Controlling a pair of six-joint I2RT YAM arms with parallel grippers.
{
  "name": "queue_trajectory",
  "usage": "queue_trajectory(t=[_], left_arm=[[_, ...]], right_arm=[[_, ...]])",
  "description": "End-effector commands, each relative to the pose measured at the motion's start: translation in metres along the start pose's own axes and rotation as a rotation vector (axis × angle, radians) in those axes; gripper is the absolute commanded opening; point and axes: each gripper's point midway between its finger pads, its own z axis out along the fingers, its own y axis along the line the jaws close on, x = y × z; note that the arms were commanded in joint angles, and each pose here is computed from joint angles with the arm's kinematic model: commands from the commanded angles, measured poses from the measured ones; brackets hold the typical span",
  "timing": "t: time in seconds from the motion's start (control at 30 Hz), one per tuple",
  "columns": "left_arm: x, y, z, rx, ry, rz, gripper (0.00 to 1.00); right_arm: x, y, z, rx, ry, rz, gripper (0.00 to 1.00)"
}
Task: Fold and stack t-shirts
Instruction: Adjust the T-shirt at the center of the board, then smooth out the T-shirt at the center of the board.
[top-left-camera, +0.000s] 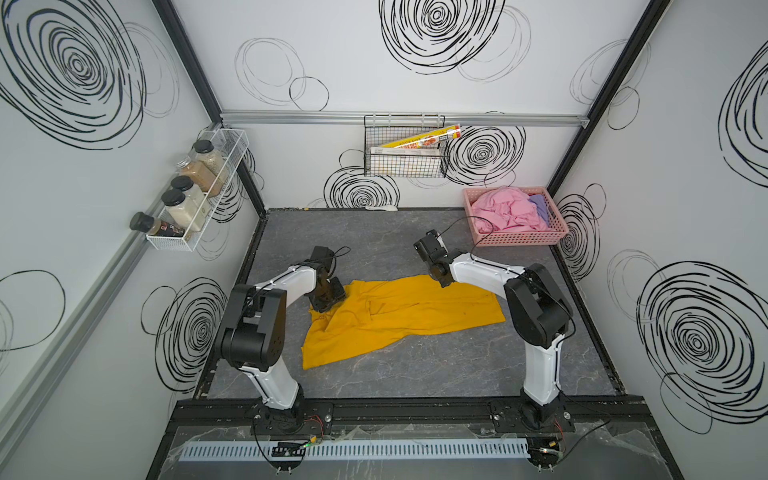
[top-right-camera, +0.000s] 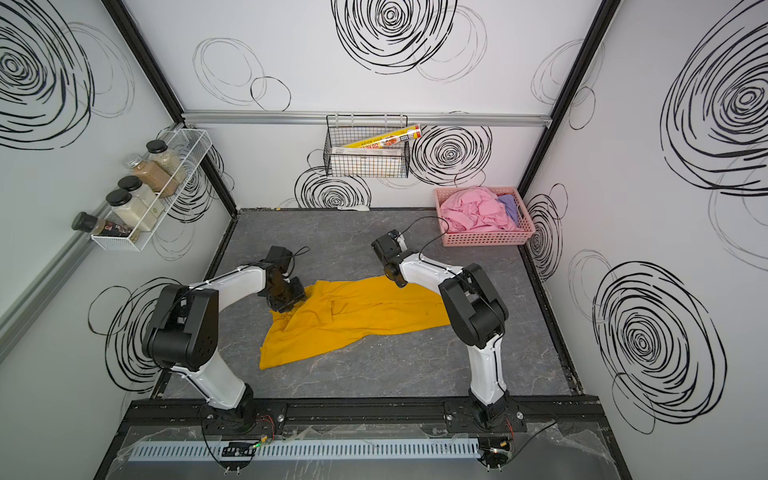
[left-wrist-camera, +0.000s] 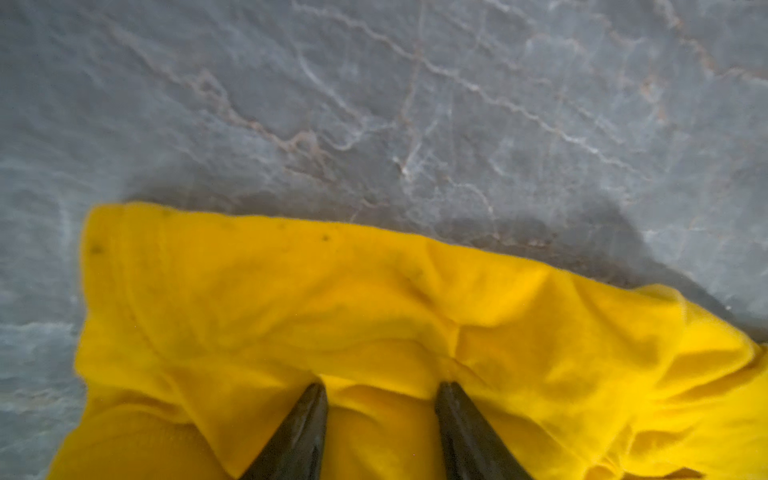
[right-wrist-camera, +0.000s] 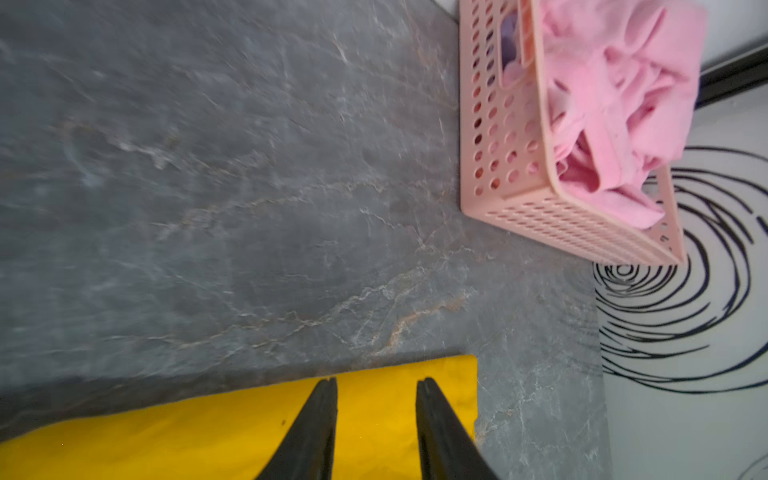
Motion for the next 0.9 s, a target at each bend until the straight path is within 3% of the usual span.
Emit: queue_trajectory(t=[0.0, 0.13, 0.37, 0.5, 0.67, 0.77, 0.87], left_arm=[[0.026, 0.072, 0.008, -0.148, 0.121, -0.18, 0.51], [0.008, 0.103, 0.002, -0.136, 0.098, -0.352, 0.51], [-0.037, 0.085, -0.014, -0.065, 0.017, -0.377, 0.51], [-0.045, 0.065, -0.033, -0.061, -0.064, -0.295, 0.51], [-0.044, 0.018, -0.076, -0.126, -0.278, -0.045, 0.53], [-0.027, -0.004, -0.082, -0.089, -0.29, 0.063, 0.54], [-0.01, -0.007, -0.068, -0.067, -0.211, 0.099, 0.55]], right_arm=[[0.009, -0.009, -0.003, 0.002, 0.04, 0.019, 0.36], [0.011, -0.012, -0.006, -0.006, 0.042, 0.015, 0.33], [0.02, -0.012, -0.01, -0.038, 0.042, 0.017, 0.33], [0.022, -0.012, -0.005, -0.03, 0.058, 0.018, 0.33], [0.031, -0.025, 0.015, 0.015, 0.122, 0.054, 0.34], [0.036, -0.035, 0.025, 0.038, 0.158, 0.081, 0.34], [0.045, -0.04, 0.031, 0.034, 0.185, 0.097, 0.34]])
